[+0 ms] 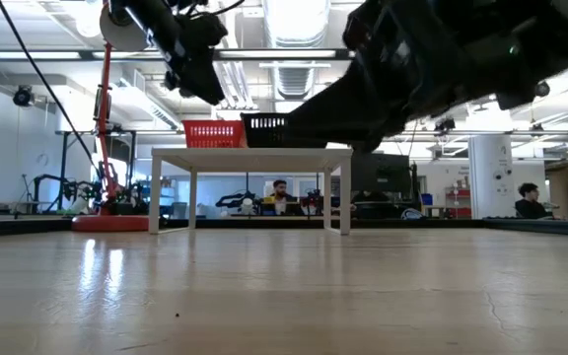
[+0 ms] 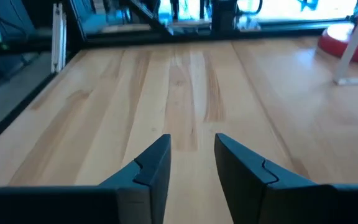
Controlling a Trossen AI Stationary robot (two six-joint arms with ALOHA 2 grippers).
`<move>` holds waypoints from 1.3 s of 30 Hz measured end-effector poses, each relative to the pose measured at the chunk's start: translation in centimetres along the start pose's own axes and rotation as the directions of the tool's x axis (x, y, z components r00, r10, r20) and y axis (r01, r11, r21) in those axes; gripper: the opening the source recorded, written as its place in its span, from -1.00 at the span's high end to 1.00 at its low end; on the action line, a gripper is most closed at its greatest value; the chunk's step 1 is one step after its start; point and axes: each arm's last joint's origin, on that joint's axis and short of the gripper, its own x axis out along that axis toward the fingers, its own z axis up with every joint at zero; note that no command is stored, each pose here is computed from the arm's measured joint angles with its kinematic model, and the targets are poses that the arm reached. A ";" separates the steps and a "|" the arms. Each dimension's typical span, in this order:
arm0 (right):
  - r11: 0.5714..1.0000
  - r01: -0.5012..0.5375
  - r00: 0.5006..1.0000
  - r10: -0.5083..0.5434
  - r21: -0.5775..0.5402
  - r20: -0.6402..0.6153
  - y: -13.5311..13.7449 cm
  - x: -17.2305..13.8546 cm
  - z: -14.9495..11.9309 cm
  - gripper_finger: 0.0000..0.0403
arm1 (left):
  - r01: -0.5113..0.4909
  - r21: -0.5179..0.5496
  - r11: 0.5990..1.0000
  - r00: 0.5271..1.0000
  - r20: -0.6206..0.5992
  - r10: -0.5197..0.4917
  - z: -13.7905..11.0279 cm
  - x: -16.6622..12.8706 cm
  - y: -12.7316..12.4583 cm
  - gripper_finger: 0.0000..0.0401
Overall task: Pick & Place Office Desk Supplies
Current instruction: Return to Home Position
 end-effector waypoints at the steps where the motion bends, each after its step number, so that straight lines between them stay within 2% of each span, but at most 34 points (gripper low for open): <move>1: 1.000 -0.001 1.000 0.001 -0.003 -0.022 0.2 -0.4 0.3 0.43 | 0.027 0.021 0.999 1.000 -0.004 -0.027 -0.4 0.4 -1.0 0.27; 5: 1.000 -0.015 0.996 0.014 -0.014 -0.093 0.7 -3.2 1.5 0.57 | 0.128 0.117 0.985 0.991 0.021 -0.131 -2.5 1.9 -5.7 0.46; 8: 0.999 -0.045 0.998 0.044 -0.029 -0.047 0.8 -6.3 2.9 0.72 | 0.206 0.205 0.957 0.972 0.067 -0.224 -4.4 2.7 -9.1 0.53; 13: 0.998 -0.060 0.998 0.060 -0.021 -0.001 -0.7 -11.8 1.9 0.93 | 0.340 0.287 0.895 0.895 0.194 -0.402 -7.3 3.1 -13.9 0.59; 17: 0.996 -0.076 0.995 0.074 0.036 0.074 -1.9 -15.2 1.0 0.96 | 0.400 0.355 0.845 0.820 0.273 -0.503 -9.2 2.8 -16.2 0.59; 21: 0.991 -0.118 0.983 0.108 0.063 0.146 -2.8 -17.8 0.4 0.96 | 0.401 0.381 0.833 0.788 0.320 -0.525 -10.5 2.6 -17.0 0.59; 28: 0.981 -0.168 0.970 0.147 0.097 0.191 -3.9 -20.9 -1.4 0.96 | 0.324 0.345 0.881 0.820 0.363 -0.443 -10.7 3.2 -16.3 0.59; 36: 0.972 -0.230 0.920 0.205 0.037 0.335 -4.5 -22.9 -2.5 0.96 | 0.322 0.344 0.882 0.821 0.362 -0.441 -10.7 3.2 -16.3 0.59; 39: 0.969 -0.239 0.913 0.203 0.060 0.353 -4.7 -23.4 -2.4 0.96 | 0.322 0.344 0.882 0.821 0.362 -0.441 -10.7 3.2 -16.3 0.60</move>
